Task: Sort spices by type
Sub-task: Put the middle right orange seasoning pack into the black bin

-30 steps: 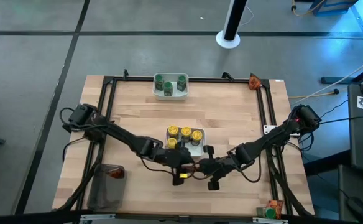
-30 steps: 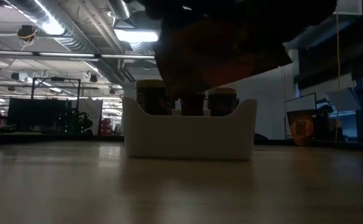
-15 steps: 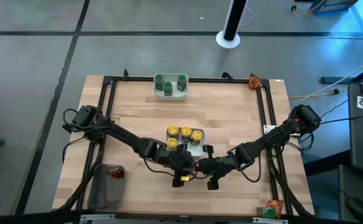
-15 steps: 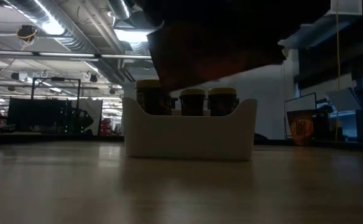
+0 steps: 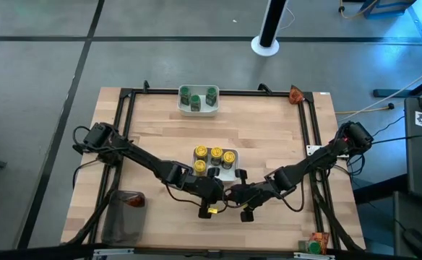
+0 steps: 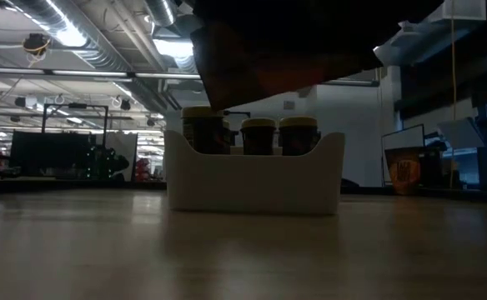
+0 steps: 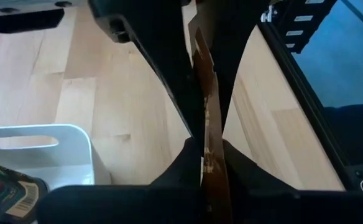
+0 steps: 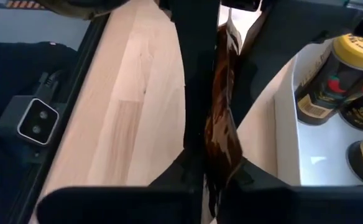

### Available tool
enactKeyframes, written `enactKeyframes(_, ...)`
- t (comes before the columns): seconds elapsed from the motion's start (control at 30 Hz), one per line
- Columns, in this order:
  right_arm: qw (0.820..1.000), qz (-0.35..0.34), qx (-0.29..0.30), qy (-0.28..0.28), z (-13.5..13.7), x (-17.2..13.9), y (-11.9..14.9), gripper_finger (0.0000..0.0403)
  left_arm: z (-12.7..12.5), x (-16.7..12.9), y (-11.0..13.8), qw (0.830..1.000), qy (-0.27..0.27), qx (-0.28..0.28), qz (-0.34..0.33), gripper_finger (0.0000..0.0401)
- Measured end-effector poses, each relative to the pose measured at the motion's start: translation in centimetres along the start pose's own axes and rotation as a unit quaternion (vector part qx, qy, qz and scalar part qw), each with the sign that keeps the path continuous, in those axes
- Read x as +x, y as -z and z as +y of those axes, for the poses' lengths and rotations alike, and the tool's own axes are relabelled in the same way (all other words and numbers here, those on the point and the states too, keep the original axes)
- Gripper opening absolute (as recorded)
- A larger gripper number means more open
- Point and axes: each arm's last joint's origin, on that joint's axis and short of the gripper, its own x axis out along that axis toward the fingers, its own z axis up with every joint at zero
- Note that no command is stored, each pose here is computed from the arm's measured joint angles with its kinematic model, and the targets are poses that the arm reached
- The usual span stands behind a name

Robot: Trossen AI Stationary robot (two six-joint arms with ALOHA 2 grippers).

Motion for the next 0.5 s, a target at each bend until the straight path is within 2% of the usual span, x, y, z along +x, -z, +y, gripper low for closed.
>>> enactKeyframes(0.27, 0.999, -0.005, 0.022, -0.026, -0.3, -0.4, -0.5, 0.0034, -1.0, -0.3, 0.1, 1.0, -0.003, 0.011, 0.001, 0.0007)
enactKeyframes(0.43, 0.998, 0.006, 0.048, -0.041, -0.5, -2.1, -0.8, 0.0042, -2.3, -1.8, 0.8, 0.998, -0.038, 0.036, 0.038, 0.0002)
enactKeyframes(0.5, 0.997, 0.021, 0.06, -0.054, -0.6, -2.6, -0.7, 0.0056, -2.9, -3.1, 0.5, 0.997, -0.05, 0.043, 0.032, 0.0003)
